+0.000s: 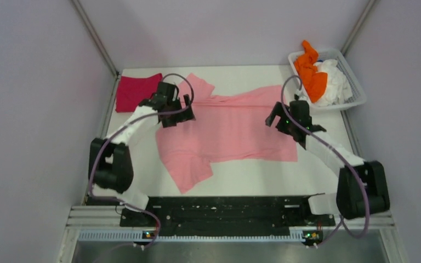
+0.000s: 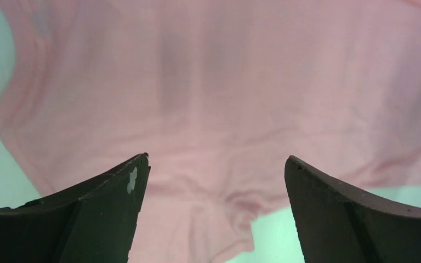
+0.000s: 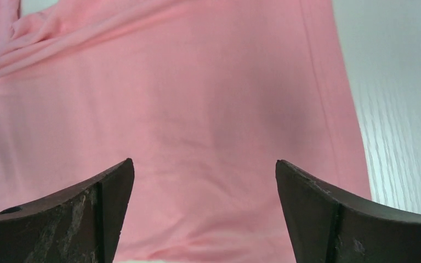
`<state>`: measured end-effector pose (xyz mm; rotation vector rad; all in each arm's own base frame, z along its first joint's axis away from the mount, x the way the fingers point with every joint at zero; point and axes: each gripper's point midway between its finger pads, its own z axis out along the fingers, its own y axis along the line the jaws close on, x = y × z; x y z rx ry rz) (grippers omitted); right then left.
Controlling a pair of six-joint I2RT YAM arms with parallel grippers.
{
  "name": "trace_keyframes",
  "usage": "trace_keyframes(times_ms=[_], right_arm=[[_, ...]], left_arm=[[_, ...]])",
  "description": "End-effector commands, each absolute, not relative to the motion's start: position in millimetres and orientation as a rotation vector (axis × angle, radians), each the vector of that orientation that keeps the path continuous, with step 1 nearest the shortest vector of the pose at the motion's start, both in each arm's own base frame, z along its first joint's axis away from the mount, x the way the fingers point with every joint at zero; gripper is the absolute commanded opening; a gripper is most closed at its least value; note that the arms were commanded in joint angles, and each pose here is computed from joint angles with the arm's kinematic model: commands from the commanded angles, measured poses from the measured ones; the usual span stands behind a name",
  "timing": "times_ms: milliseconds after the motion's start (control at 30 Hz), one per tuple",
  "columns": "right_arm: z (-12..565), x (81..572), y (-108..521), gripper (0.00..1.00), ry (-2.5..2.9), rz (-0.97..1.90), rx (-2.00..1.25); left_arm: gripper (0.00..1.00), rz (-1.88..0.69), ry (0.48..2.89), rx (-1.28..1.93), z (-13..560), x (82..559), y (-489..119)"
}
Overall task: Fold and stack the t-shirts
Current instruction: Flatten out the tshirt, then grab the side of the flattened tshirt closest away from the robot with both arms
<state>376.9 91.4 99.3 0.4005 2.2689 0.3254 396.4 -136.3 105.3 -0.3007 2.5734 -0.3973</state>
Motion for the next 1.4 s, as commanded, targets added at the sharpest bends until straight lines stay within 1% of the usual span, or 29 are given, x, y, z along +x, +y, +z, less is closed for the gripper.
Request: trace_keyframes(times_ms=[0,100,200,300,400,467,633,767,867,933,967,1033,1100,1200,1267,1333,1367], right_arm=[[95.3,323.2,74.9,0.99,2.214,0.358,0.561],[91.8,288.5,62.0,0.99,2.189,0.346,0.633],[85.2,258.5,50.2,0.99,2.183,0.312,0.683],[85.5,242.1,40.2,0.99,2.140,0.289,0.717],[88.6,236.2,32.7,0.99,2.093,0.274,0.762],[89.9,234.8,28.7,0.99,2.094,0.248,0.775],[81.2,230.5,15.6,0.98,2.151,0.121,0.815],[69.8,229.7,17.5,0.98,2.205,0.103,0.834],[64.1,227.4,18.0,0.98,2.233,0.090,0.845],[60.3,223.5,16.2,0.94,2.254,0.068,0.850],[59.4,222.5,15.0,0.93,2.258,0.058,0.855],[58.6,224.1,13.0,0.89,2.254,0.043,0.868],[58.3,230.9,14.9,0.79,2.246,0.054,0.870],[51.9,239.8,19.5,0.68,2.251,0.074,0.882],[45.4,244.4,19.9,0.62,2.252,0.068,0.904],[39.1,247.6,19.4,0.54,2.260,0.053,0.916],[37.4,249.7,19.1,0.53,2.260,0.046,0.917]], left_arm=[[0.97,-0.435,2.515,-0.191,130.2,323.3,-154.9],[0.96,-0.291,2.608,-0.159,104.7,255.4,-148.5],[0.93,-0.198,2.706,-0.191,79.6,194.1,-133.7],[0.90,-0.184,2.766,-0.209,60.1,155.3,-126.4],[0.82,-0.249,2.837,-0.187,43.2,131.0,-133.8],[0.72,-0.270,2.864,-0.194,38.0,123.7,-138.2],[0.67,-0.203,2.897,-0.211,19.8,118.9,-134.1],[0.57,-0.230,2.889,-0.198,14.2,132.0,-148.4],[0.46,-0.242,2.892,-0.176,10.9,140.4,-158.6],[0.35,-0.199,2.903,-0.150,5.8,140.2,-158.1],[0.25,-0.169,2.907,-0.144,3.0,140.1,-156.1],[0.01,-0.109,2.912,-0.157,-0.2,140.0,-150.2],[0.00,-0.086,2.908,-0.163,0.2,140.7,-147.6],[0.00,-0.119,2.889,-0.186,2.9,141.0,-148.8],[0.00,-0.150,2.874,-0.195,5.7,141.3,-150.4],[0.00,-0.171,2.873,-0.197,7.6,140.0,-151.6],[0.00,-0.182,2.873,-0.196,8.7,139.6,-152.8]])
